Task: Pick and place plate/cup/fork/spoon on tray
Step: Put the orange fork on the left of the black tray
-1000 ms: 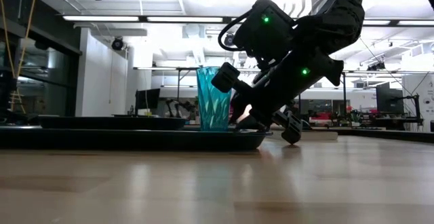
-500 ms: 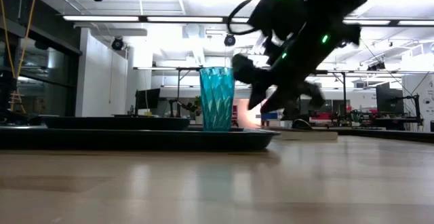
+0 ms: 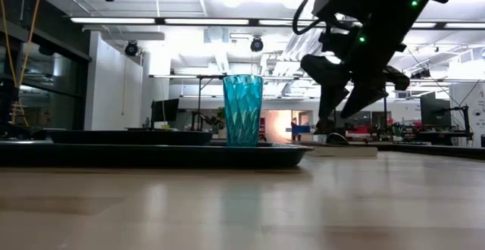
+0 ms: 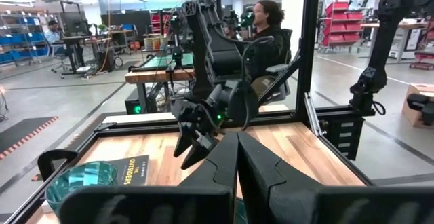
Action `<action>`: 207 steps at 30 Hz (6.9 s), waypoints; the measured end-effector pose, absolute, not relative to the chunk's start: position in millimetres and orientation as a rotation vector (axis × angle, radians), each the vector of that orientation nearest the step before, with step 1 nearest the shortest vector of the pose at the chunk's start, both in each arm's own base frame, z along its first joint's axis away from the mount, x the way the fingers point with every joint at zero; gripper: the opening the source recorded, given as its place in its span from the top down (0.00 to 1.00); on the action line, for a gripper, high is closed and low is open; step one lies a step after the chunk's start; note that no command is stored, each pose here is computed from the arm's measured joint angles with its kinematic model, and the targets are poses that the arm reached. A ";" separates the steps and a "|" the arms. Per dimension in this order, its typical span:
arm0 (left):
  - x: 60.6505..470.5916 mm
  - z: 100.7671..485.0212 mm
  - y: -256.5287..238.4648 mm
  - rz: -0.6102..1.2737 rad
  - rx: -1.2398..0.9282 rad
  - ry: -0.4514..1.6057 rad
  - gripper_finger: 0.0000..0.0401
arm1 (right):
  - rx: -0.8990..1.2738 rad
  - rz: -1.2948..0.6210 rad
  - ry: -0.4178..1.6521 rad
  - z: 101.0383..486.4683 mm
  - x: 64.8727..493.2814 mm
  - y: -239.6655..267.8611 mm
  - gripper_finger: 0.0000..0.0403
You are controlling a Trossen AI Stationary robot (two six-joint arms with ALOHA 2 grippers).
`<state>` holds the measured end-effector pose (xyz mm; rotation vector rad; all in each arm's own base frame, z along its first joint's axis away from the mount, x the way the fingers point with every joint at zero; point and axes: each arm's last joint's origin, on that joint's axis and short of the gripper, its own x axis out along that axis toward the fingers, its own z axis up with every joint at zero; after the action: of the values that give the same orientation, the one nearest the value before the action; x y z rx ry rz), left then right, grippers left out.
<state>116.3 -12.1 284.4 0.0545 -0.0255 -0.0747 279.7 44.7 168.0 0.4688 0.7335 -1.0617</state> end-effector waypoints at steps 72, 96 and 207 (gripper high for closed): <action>85.8 263.4 -1.2 0.183 -0.043 0.160 1.00 | 0.439 -0.408 0.321 199.3 230.9 79.7 0.47; 160.9 277.7 -78.6 -0.538 -0.032 0.411 0.46 | 0.383 -0.526 0.257 201.1 230.4 75.5 0.47; 151.4 157.9 17.3 1.238 -0.248 0.656 0.92 | 0.392 -0.593 0.252 198.1 229.1 70.7 0.47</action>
<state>151.4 17.3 157.9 -0.2478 0.6561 1.2381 229.1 70.7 198.1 0.3917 0.2521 -0.5927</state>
